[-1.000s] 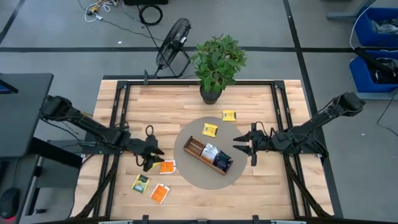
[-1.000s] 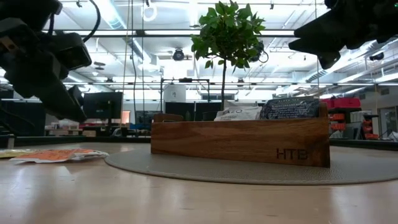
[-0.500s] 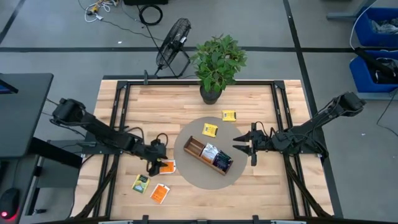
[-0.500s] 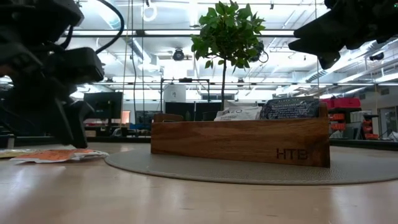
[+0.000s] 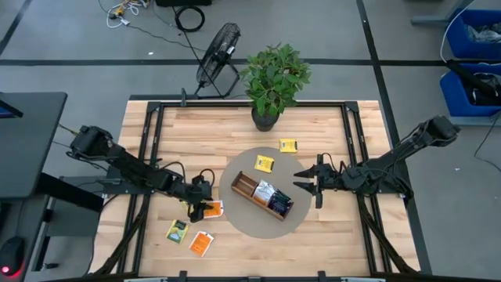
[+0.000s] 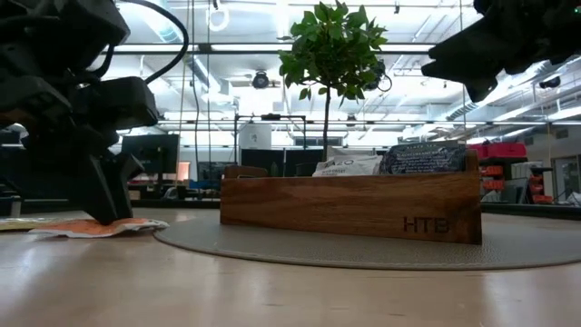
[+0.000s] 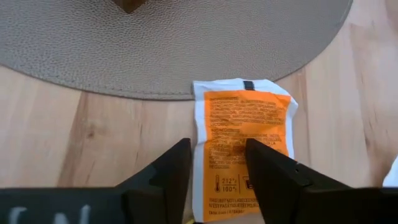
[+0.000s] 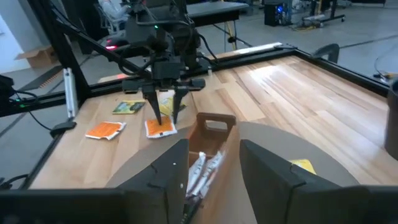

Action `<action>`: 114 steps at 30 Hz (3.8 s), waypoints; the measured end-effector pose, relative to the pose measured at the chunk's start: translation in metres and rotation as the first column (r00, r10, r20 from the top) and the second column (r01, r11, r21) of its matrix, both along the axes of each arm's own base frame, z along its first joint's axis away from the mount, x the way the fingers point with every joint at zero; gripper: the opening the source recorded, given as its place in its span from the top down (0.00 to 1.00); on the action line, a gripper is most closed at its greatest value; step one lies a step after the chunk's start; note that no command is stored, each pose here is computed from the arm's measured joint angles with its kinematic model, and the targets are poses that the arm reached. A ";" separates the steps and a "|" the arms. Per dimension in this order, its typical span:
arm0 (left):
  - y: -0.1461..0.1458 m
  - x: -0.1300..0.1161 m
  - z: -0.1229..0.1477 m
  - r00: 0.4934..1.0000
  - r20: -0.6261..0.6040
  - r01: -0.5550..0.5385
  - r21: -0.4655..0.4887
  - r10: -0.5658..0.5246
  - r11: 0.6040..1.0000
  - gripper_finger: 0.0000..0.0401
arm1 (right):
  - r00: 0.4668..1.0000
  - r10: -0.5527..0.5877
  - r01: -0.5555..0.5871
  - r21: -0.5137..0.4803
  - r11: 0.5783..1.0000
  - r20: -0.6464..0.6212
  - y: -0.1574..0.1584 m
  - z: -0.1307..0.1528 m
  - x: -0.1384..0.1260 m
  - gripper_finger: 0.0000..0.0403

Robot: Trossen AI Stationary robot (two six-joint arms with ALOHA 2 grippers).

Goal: Pick & Place Tea
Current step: Put the orange tea bag into the middle section of the wooden organizer

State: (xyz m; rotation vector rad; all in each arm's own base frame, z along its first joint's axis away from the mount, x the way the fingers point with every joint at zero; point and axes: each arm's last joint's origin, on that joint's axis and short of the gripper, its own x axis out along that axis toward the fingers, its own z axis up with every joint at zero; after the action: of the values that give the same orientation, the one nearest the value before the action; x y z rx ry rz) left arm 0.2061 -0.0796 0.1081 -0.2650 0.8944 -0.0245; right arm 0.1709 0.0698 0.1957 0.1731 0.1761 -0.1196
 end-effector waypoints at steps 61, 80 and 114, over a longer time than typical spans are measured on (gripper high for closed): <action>0.041 0.014 0.086 0.725 0.650 -0.476 0.233 0.228 0.848 0.99 | 0.986 -0.115 0.109 0.055 0.993 0.119 -0.012 0.029 0.027 0.60; 0.057 0.015 0.087 0.716 0.650 -0.561 0.319 0.254 0.764 0.99 | 0.974 -0.220 0.221 0.010 0.975 -0.056 -0.032 0.062 0.140 0.54; 0.057 0.015 0.089 0.710 0.659 -0.571 0.333 0.248 0.751 0.99 | 0.988 -0.106 0.119 0.116 0.986 -0.112 -0.065 0.057 0.216 0.54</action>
State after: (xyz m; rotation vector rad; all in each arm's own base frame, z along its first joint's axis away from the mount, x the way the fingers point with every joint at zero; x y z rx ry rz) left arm 0.2215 -0.0222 0.1973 0.0594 0.1722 0.5525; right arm 0.3871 0.0048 0.2525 0.2992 0.2793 -0.2307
